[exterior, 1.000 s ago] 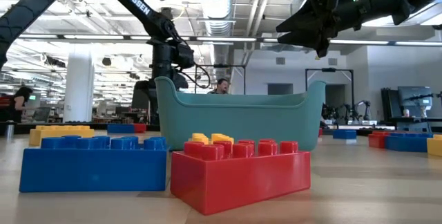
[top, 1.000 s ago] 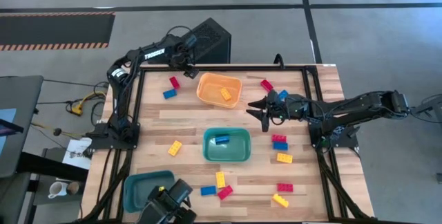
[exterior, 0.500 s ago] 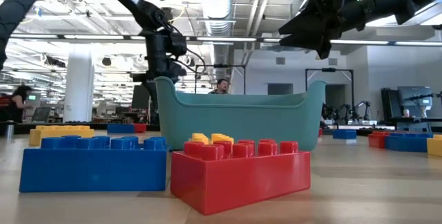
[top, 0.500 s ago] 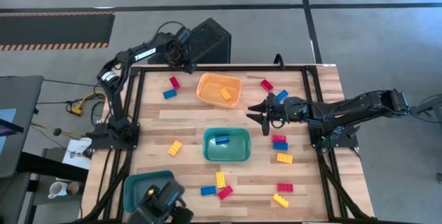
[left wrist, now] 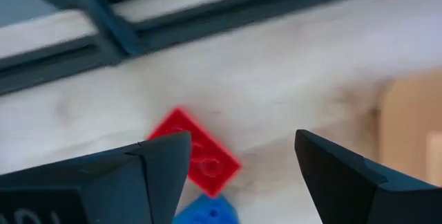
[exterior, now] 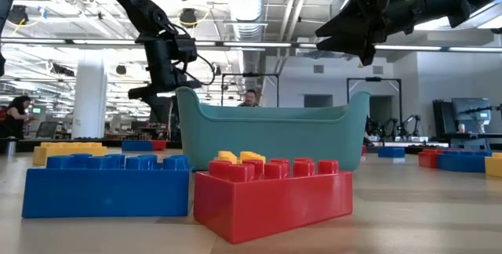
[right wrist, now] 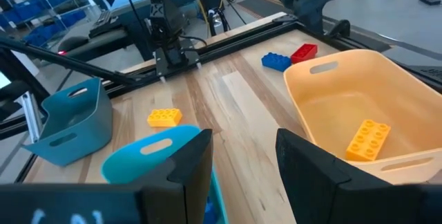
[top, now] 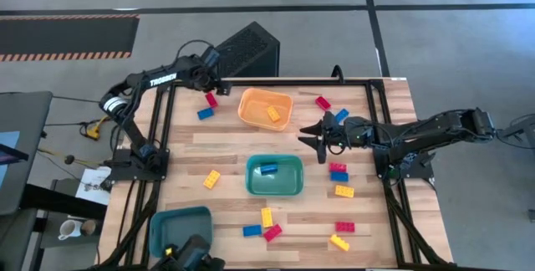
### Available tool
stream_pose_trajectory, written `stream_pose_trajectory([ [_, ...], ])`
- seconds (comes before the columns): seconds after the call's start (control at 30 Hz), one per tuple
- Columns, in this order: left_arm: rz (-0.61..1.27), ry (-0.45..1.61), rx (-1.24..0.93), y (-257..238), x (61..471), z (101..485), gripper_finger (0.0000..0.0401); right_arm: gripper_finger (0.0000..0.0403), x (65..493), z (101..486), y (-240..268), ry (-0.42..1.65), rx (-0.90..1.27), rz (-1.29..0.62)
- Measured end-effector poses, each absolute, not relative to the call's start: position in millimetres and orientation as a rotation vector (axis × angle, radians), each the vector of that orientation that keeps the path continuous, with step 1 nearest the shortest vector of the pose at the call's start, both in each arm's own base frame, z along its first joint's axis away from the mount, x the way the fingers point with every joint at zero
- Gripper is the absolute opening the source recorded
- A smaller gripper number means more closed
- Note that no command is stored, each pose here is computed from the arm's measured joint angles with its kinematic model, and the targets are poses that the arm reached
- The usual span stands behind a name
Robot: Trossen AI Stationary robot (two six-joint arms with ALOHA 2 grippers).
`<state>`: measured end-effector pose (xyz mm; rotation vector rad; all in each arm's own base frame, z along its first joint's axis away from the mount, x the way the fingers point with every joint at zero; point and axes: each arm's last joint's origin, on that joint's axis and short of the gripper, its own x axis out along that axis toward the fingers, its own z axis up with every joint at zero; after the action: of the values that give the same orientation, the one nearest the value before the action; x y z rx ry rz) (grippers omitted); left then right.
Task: Sort & place blocks by color
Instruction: Put the red game piece into the blue bin
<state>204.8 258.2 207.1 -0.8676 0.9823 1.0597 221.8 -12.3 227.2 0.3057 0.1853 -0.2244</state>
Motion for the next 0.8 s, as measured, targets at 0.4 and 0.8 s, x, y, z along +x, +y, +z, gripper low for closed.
stream_pose_trajectory([
  [0.4, 1.182, 1.007, -0.984, 253.9, 198.3, 203.7, 0.0245, 0.0182, 221.8, 227.4, -12.3, 0.183, 0.306, -0.224],
  [0.8, 1.187, 1.021, -1.102, 261.9, 204.5, 178.4, 0.0245, 0.0182, 221.9, 227.6, -11.9, 0.182, 0.301, -0.22],
])
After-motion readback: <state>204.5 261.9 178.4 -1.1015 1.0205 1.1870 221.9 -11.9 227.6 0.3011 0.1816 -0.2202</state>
